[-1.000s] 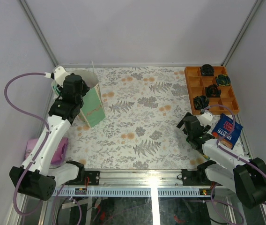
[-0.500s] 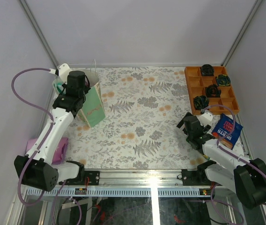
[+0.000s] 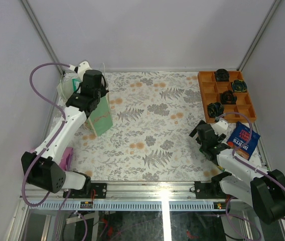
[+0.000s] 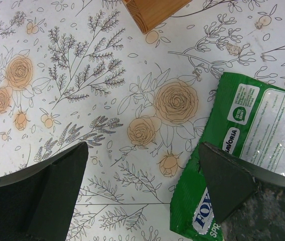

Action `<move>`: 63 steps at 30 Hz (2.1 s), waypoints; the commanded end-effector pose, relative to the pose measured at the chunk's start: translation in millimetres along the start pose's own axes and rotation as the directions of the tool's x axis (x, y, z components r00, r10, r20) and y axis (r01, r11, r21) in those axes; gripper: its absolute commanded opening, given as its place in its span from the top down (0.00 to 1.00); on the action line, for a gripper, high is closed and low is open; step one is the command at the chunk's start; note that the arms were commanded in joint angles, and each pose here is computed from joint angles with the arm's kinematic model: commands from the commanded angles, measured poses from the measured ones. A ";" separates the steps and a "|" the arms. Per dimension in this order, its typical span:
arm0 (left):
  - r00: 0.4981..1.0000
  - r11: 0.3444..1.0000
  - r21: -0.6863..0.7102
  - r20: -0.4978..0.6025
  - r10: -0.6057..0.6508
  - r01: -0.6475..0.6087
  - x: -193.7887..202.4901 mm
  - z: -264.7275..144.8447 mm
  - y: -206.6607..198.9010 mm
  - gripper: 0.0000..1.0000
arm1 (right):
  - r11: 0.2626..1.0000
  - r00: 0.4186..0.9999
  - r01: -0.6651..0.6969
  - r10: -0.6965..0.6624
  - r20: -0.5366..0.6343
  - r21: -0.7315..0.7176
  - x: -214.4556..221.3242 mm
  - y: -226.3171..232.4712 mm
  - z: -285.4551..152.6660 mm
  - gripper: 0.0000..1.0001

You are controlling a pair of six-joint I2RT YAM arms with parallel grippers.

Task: Place the snacks into the paper bag
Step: Place the snack in the paper bag, then move the snack to the center of the board.

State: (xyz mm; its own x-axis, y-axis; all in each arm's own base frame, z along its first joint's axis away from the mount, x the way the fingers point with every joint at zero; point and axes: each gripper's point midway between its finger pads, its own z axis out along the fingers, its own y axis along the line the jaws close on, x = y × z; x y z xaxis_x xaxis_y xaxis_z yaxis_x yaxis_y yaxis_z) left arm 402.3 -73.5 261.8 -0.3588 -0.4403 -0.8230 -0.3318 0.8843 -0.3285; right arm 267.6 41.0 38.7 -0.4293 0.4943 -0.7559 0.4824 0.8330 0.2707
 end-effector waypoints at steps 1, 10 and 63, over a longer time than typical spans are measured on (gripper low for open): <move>1.000 0.999 0.035 -0.016 -0.012 0.013 -3.9 0.5 -11.8 1.00 | 0.999 0.999 -0.031 0.033 0.042 -0.044 -20.0 18.3 -1.9 0.01; 0.999 0.999 0.022 -0.002 -0.037 0.037 -11.9 -7.4 -4.8 0.74 | 0.998 0.999 -0.031 0.033 0.039 -0.045 -19.2 18.4 -1.9 0.01; 0.987 0.905 0.403 -0.012 0.159 -0.141 193.9 -75.4 -93.4 0.20 | 0.997 0.988 -0.079 0.078 0.135 0.003 -59.6 -5.7 -44.7 0.01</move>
State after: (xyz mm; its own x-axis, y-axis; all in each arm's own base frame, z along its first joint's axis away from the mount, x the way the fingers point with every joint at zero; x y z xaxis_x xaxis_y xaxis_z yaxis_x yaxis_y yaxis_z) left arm 284.4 -241.6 157.0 -0.4903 -0.2536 -0.8338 0.0786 0.9400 -0.3320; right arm 261.4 29.6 83.0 -0.3377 0.5087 -0.7919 0.4817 0.8162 0.3189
